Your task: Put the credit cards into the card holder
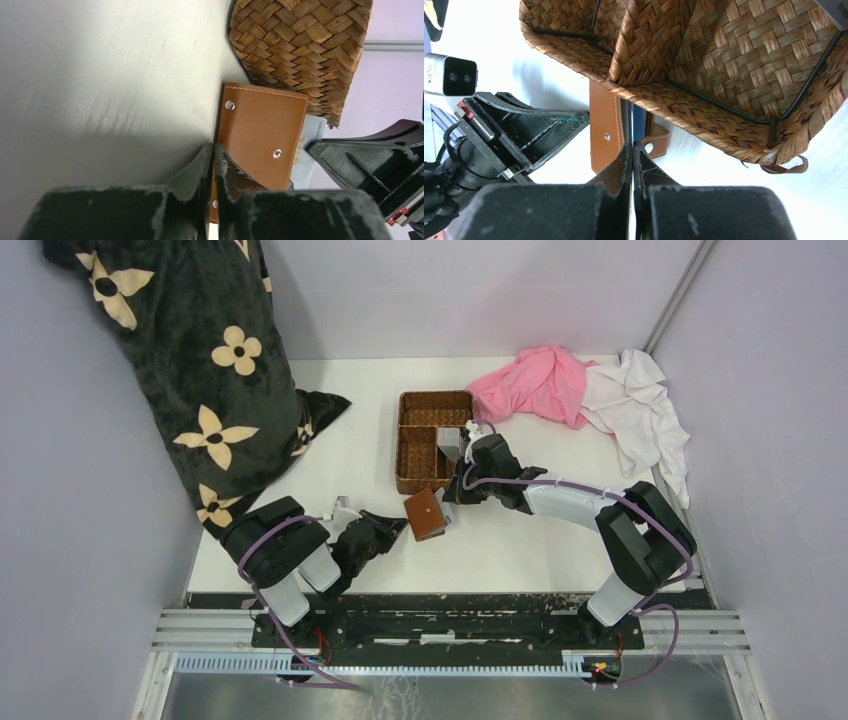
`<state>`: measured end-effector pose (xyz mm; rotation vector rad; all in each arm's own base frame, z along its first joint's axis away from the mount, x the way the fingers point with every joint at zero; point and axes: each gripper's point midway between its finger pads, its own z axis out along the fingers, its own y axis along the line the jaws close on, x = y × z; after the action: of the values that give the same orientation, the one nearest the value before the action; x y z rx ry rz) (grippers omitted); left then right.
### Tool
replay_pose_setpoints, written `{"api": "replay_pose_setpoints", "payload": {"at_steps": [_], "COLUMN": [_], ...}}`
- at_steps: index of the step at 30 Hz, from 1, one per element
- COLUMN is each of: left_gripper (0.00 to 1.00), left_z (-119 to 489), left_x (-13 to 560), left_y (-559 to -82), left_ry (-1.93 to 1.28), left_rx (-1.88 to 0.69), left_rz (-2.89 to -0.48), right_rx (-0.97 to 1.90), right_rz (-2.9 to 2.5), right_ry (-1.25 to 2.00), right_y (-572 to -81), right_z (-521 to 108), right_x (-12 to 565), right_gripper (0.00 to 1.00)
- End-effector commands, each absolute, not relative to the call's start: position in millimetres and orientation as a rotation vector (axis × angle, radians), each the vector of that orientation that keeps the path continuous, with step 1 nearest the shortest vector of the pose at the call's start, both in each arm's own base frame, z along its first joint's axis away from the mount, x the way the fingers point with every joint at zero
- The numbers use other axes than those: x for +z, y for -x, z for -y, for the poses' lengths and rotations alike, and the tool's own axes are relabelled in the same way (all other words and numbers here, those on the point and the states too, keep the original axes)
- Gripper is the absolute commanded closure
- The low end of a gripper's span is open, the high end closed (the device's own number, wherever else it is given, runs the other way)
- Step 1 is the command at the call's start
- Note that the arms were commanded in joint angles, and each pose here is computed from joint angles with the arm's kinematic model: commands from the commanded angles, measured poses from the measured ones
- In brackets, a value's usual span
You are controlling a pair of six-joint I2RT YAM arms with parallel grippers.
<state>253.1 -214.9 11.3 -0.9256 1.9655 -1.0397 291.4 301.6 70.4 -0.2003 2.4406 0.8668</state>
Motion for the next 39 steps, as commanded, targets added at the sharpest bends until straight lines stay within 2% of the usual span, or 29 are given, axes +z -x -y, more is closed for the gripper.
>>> {"api": "replay_pose_setpoints", "payload": {"at_steps": [1, 12, 24, 39], "left_gripper": [0.86, 0.87, 0.94, 0.93], "left_z": [198.1, 215.4, 243.2, 247.4], "left_x": [-37.0, -39.4, -44.2, -41.9], "left_y": [-228.5, -225.8, -219.0, -207.7], "left_ry": [0.839, 0.771, 0.683, 0.62], "left_rx": [-0.831, -0.905, -1.071, -1.155], "left_rz": [-2.17, -2.214, -2.257, -2.252], "right_rx": [0.917, 0.969, 0.931, 0.777], "right_rz": [-2.329, -2.313, -2.304, -2.362], "right_ry": [0.222, 0.204, 0.251, 0.285], "right_y": [-303.2, -296.3, -277.2, -261.2], "right_z": [-313.4, -319.1, -328.9, -324.7], "right_x": [107.5, 110.5, 116.4, 71.4], "right_gripper": [0.99, 0.99, 0.99, 0.99]}}
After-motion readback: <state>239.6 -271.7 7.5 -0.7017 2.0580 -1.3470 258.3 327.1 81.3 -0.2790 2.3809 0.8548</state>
